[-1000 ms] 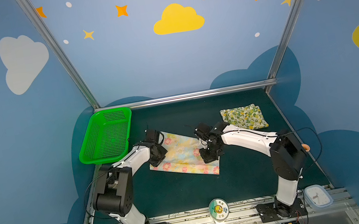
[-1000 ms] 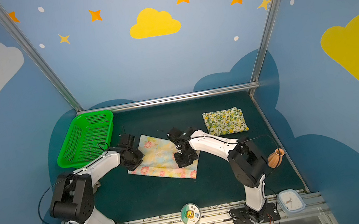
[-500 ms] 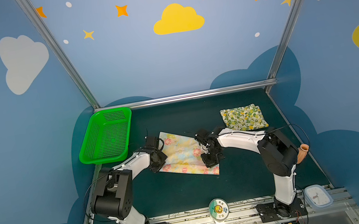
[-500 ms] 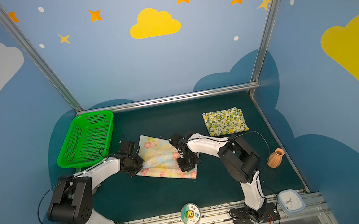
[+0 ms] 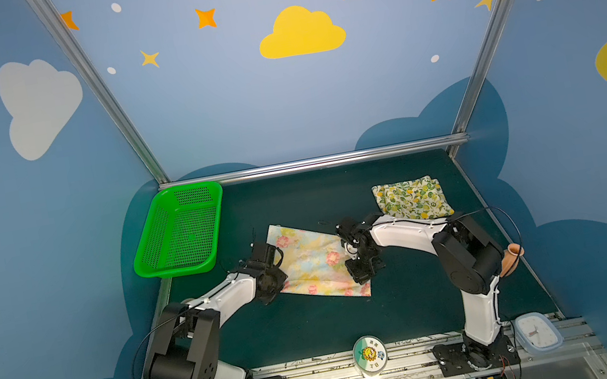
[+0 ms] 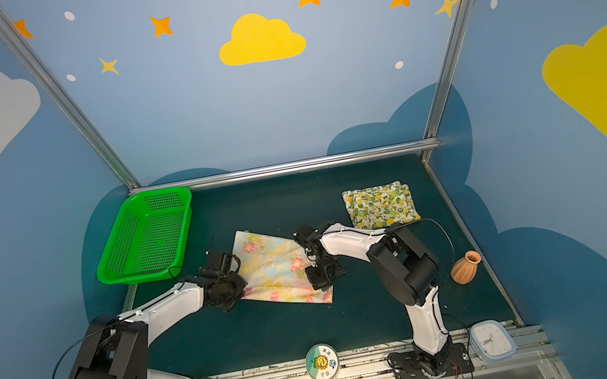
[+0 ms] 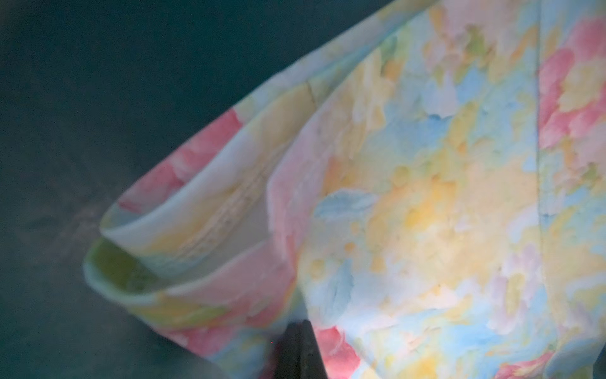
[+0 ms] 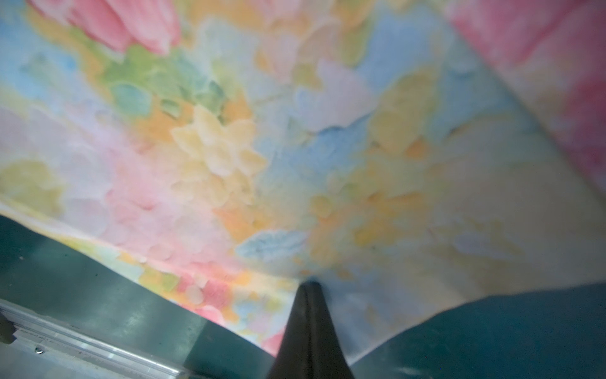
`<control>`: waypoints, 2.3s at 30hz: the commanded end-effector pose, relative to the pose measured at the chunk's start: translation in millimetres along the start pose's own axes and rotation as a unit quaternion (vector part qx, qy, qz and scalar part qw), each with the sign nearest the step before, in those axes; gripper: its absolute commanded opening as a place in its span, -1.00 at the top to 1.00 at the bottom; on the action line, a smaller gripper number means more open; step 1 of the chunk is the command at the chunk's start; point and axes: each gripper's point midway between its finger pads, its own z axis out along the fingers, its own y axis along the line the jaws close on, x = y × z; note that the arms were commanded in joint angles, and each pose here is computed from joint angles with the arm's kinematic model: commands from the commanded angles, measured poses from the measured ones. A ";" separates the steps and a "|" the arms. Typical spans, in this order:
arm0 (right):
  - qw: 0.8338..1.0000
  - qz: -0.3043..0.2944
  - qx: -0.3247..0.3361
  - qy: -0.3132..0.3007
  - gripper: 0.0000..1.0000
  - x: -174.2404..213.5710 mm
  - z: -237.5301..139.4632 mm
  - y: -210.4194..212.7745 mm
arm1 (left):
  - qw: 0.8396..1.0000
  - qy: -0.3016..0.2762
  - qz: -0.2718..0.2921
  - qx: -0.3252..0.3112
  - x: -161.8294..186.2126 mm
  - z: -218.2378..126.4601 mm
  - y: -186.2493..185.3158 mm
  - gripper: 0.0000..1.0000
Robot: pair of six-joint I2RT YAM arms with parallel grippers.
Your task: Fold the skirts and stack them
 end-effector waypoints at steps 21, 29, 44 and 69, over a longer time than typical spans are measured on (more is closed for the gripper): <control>0.998 0.027 -0.004 -0.061 1.00 1.6 -66.8 -7.3 | 0.999 -0.018 0.044 -0.006 -18.0 -54.7 -29.0 0.86; 0.996 0.049 -0.031 -0.066 1.00 7.5 -58.5 -5.9 | 0.996 -0.003 0.075 -0.045 -32.8 -20.0 -33.5 0.91; 0.994 0.067 -0.067 -0.047 1.00 -4.7 -37.9 -14.7 | 0.993 0.050 0.041 -0.102 8.4 10.4 30.4 0.91; 0.933 0.190 -0.275 -0.137 0.17 -22.9 -70.4 -69.5 | 0.983 0.028 0.154 0.096 9.2 -54.9 -107.7 0.82</control>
